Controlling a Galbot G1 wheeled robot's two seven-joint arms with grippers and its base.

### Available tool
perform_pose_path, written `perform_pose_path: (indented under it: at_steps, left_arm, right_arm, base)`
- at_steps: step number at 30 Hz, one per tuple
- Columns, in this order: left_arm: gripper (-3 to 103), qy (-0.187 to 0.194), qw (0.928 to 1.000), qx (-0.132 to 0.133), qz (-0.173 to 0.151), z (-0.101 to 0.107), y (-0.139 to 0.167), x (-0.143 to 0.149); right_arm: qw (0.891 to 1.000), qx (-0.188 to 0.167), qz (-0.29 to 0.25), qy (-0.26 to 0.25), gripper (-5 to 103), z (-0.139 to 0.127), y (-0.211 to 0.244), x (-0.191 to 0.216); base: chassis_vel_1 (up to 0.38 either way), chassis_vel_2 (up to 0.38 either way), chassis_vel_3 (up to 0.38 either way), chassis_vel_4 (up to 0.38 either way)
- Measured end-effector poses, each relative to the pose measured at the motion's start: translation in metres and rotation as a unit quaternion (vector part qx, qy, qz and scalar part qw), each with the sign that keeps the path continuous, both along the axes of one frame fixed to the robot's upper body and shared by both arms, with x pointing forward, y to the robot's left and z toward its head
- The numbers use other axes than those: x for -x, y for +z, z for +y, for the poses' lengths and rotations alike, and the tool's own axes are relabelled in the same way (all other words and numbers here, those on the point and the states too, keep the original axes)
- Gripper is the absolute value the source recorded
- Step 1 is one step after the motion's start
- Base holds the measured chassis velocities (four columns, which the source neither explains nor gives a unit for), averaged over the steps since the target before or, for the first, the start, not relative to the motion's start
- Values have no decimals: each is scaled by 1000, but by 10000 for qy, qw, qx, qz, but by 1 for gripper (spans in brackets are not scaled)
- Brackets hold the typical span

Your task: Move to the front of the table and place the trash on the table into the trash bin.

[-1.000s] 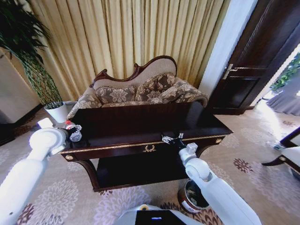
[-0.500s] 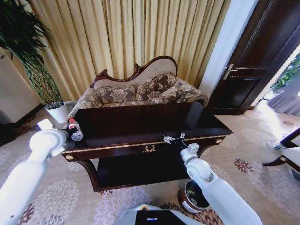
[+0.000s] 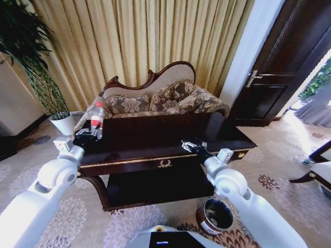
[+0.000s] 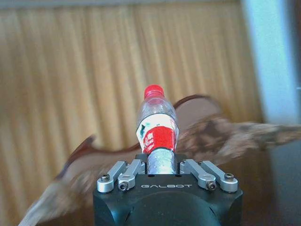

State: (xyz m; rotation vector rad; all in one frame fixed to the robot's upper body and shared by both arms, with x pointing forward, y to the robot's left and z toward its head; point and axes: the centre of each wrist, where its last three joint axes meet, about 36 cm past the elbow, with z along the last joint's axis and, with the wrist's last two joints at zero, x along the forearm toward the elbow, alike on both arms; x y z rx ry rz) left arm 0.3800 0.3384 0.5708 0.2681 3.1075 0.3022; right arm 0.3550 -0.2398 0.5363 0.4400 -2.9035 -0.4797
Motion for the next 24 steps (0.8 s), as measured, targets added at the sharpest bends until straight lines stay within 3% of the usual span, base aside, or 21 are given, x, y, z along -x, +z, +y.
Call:
perform_pose_path:
  at_steps: [1, 2, 4, 6, 9, 10, 13, 14, 17, 18, 20, 21, 24]
  left_arm:
    - [27, -328, 9992, -195, -123, -3, 3, 2]
    - [27, -328, 9992, -195, -123, -3, 3, 2]
    - [27, -887, 9943, -523, -289, -9, 9, 4]
    - [27, -1002, 9927, -586, -327, -11, 10, 4]
    - [27, -1518, 9830, -904, -498, -16, 18, 3]
    - [27, -1518, 9830, -904, -498, -16, 18, 3]
    - [27, -2023, 9681, -1232, -814, -19, 25, 2]
    - [27, -2023, 9681, -1232, -814, -19, 25, 2]
    - [27, -2355, 9551, -1434, -1086, -20, 28, 2]
    - [27, -2355, 9551, -1434, -1086, -20, 28, 2]
    - [27, -2567, 9460, -1569, -1209, -21, 30, 3]
    - [27, -2567, 9460, -1569, -1209, -21, 30, 3]
    - [27, -2824, 9337, -1741, -1348, -26, 32, 7]
  right_arm:
    - [9998, -174, -4, 86, 100, -1, 13, 1]
    - [9998, -174, -4, 86, 100, -1, 13, 1]
    - [9978, -549, -49, 368, 100, -2, 42, 4]
    - [9972, -614, -42, 429, 100, -2, 47, 4]
    - [9938, -836, 19, 733, 100, -1, 71, 8]
    - [9938, -836, 19, 733, 100, -1, 71, 8]
    - [9907, -898, 71, 1023, 100, -1, 86, 11]
    - [9907, -898, 71, 1023, 100, -1, 86, 11]
    - [9881, -946, 128, 1209, 100, 2, 92, 12]
    - [9881, -946, 128, 1209, 100, 2, 92, 12]
    - [9865, -970, 126, 1316, 100, 6, 95, 12]
    - [9865, -970, 126, 1316, 100, 6, 95, 12]
    - [9837, -1022, 100, 1475, 100, 10, 104, 16]
  base:
    - [0, 0, 0, 0]
    - [0, 0, 0, 0]
    - [0, 0, 0, 0]
    - [0, 0, 0, 0]
    - [0, 0, 0, 0]
    - [0, 0, 0, 0]
    - [0, 0, 0, 0]
    - [0, 0, 0, 0]
    - [0, 0, 0, 0]
    - [0, 0, 0, 0]
    - [0, 0, 0, 0]
    - [0, 0, 0, 0]
    - [0, 0, 0, 0]
